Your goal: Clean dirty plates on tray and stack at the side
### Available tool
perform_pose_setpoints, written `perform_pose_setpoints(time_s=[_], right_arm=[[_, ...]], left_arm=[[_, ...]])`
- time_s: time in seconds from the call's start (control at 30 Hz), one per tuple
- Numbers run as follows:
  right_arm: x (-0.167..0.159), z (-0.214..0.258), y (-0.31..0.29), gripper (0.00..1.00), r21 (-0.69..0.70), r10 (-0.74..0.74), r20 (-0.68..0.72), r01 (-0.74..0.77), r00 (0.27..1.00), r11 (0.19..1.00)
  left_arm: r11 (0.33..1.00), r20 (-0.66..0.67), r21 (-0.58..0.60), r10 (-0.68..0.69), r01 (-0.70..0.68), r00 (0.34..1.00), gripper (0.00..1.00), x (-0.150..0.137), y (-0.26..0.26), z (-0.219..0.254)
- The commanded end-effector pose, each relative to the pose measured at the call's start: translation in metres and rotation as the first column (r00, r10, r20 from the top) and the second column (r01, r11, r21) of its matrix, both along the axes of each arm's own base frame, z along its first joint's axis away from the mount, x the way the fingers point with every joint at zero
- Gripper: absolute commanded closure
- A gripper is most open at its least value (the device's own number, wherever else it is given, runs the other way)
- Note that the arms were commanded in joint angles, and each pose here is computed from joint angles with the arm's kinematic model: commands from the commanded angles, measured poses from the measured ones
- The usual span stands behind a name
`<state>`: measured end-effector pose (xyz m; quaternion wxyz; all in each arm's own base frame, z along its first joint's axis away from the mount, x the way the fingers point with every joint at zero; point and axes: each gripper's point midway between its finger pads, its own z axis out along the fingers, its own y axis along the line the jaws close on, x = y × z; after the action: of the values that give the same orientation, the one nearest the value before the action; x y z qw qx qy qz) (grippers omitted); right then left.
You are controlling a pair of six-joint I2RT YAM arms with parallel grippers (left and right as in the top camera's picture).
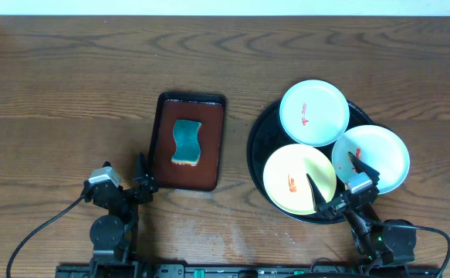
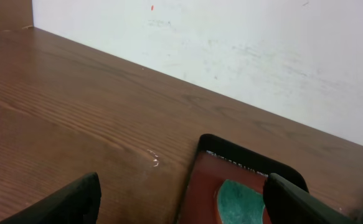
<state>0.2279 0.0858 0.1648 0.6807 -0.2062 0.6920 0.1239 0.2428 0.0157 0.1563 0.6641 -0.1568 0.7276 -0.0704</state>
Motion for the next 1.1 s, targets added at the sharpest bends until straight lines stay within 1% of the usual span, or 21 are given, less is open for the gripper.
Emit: perform_pose_setpoints(time_s=[0.0,0.83,0.93,1.0,1.07], right_arm=[[0.0,-0.001,0.001,0.01,-0.013,0.002,0.005,-0.002,1.0,1.0],[0.0,-0.001,0.001,0.01,-0.012,0.002,0.005,-0.002,1.0,1.0],[0.0,0.004,0.001,0.01,-0.01,0.002,0.026,-0.002,1.0,1.0],[-0.001,0.008,0.002,0.01,-0.008,0.007,0.042,-0.006,0.999,1.0],[-0.001,0.015,0.003,0.01,-0.002,0.018,0.068,-0.018,0.998,1.0]], left_arm=[[1.0,-0.038,-0.006,0.012,-0.012,0.999,0.16,0.0,0.002,-0.018],[1.0,-0.038,-0.006,0.012,-0.012,0.999,0.16,0.0,0.002,-0.018],[1.0,-0.01,-0.008,0.011,-0.011,1.0,0.16,0.001,0.002,-0.011],[1.0,-0.002,-0.012,-0.023,0.023,1.0,0.16,0.002,-0.004,-0.009],[0.995,-0.003,-0.021,-0.102,0.101,0.995,0.16,0.003,-0.017,-0.01]])
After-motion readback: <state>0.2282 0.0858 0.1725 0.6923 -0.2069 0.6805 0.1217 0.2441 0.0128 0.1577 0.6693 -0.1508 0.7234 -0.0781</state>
